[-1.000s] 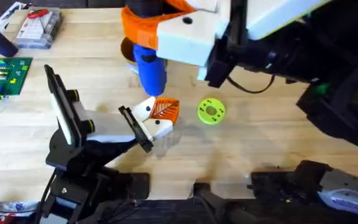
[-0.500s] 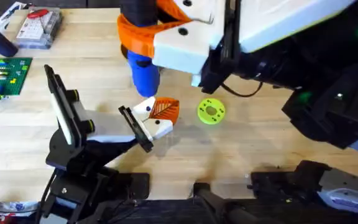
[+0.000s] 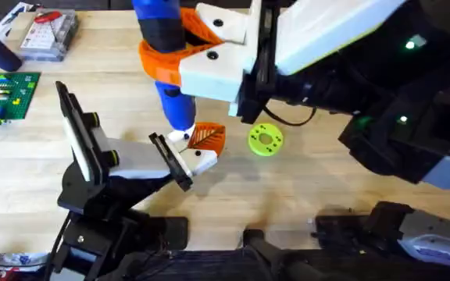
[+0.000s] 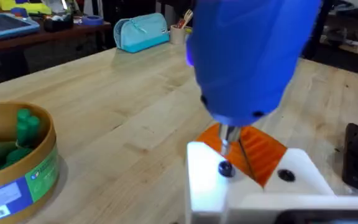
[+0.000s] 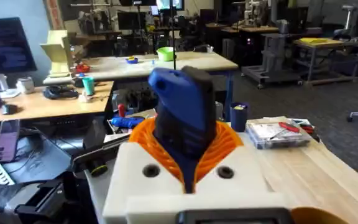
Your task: Pick up the gripper from the table and insert it into the empty holder that is missing its gripper. Then pick up a screw, insert it into the mounting hole, and use the screwdriver to tighten it. Finally, clean up the table by picking up the vegetable and placing it into the bucket.
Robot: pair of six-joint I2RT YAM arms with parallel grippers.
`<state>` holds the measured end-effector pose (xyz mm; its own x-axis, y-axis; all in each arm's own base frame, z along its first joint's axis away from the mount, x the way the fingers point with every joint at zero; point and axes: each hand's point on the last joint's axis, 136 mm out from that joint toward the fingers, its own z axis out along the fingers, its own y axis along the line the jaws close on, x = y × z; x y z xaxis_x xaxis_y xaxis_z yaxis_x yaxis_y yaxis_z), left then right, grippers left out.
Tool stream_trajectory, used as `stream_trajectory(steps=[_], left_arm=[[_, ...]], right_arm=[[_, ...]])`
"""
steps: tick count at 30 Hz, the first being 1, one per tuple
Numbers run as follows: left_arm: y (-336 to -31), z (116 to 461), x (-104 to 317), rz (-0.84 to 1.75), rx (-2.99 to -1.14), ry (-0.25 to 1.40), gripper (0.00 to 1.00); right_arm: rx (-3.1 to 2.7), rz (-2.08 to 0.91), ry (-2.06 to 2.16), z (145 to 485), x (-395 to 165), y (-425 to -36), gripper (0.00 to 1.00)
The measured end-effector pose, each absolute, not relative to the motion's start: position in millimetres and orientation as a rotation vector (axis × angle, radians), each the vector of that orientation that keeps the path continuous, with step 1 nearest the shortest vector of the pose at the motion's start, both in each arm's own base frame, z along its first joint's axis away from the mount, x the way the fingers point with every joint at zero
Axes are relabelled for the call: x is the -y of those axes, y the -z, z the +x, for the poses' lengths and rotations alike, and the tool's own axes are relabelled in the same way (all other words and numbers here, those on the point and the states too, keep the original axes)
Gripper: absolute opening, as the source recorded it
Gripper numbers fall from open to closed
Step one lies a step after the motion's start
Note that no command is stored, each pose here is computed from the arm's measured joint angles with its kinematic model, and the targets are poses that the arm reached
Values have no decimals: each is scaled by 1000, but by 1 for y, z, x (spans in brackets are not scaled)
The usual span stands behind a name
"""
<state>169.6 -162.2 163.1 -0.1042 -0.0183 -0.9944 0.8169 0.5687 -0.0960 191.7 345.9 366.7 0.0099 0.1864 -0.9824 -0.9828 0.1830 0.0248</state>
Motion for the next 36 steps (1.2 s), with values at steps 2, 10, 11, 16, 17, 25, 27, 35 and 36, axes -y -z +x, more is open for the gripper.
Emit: stream_trajectory(steps=[2, 10, 11, 16, 17, 25, 27, 35, 36], left_arm=[[-163, 170, 162, 707, -1521, 813, 14], [-163, 170, 162, 708, -1522, 814, 14], [-163, 170, 162, 708, -1521, 814, 14], [-163, 170, 162, 708, -1522, 814, 14], [-163, 170, 162, 707, -1522, 814, 14], [-163, 170, 162, 707, -1522, 814, 14], [-163, 170, 162, 707, -1523, 814, 14], [-163, 169, 162, 708, -1522, 815, 14], [-163, 169, 162, 708, -1522, 815, 14]], right_arm=[[-1168, -936, -1161, 192, -346, -365, 34], [-1176, -936, -1164, 192, -347, -363, 34], [-1176, -936, -1165, 192, -347, -363, 34], [-1180, -934, -1167, 192, -347, -363, 34], [-1181, -934, -1167, 192, -347, -363, 34], [-1209, -937, -1172, 195, -349, -356, 34], [-1216, -937, -1173, 196, -350, -354, 34], [-1216, -939, -1175, 195, -351, -353, 34], [-1216, -939, -1175, 195, -351, -353, 34]])
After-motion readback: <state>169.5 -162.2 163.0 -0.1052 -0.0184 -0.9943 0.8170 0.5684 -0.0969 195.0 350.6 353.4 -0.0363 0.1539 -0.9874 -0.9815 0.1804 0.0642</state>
